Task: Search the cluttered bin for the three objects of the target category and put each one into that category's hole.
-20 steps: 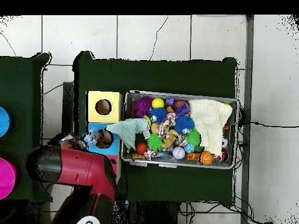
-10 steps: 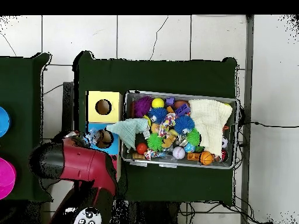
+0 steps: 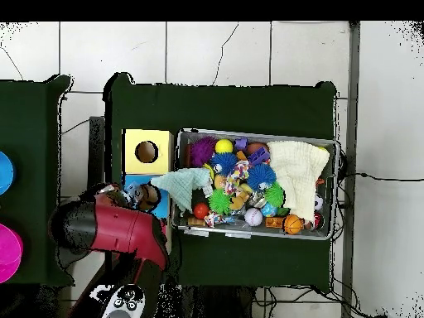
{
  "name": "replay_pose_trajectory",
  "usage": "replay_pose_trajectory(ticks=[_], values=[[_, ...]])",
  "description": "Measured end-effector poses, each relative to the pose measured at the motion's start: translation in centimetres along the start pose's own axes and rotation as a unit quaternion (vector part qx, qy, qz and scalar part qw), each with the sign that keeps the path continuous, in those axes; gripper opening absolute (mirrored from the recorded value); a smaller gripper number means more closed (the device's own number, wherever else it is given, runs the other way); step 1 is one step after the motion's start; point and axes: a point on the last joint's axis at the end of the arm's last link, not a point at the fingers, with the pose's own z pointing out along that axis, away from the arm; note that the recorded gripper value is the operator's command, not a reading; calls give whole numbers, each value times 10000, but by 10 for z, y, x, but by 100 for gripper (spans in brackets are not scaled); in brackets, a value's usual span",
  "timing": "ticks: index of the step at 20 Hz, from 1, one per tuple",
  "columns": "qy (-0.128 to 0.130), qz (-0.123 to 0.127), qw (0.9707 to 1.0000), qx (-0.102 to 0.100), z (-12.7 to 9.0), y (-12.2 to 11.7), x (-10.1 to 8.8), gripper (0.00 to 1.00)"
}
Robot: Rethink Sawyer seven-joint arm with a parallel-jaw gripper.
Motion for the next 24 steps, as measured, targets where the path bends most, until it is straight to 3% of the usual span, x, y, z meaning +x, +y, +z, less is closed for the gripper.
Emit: replay_pose_trajectory(ticks=[5,8,12,15,21,24], values=[[-51,23,10000,68,5,-4,-5,100],[-280,21,9994,177,6,-11,-18,100],[-599,-65,9977,326,5,-20,-31,100],[-937,-166,9944,459,1,-26,-47,100],[-1252,-186,9904,551,-4,-29,-75,100],[-1277,-137,9902,544,-5,-30,-86,100]])
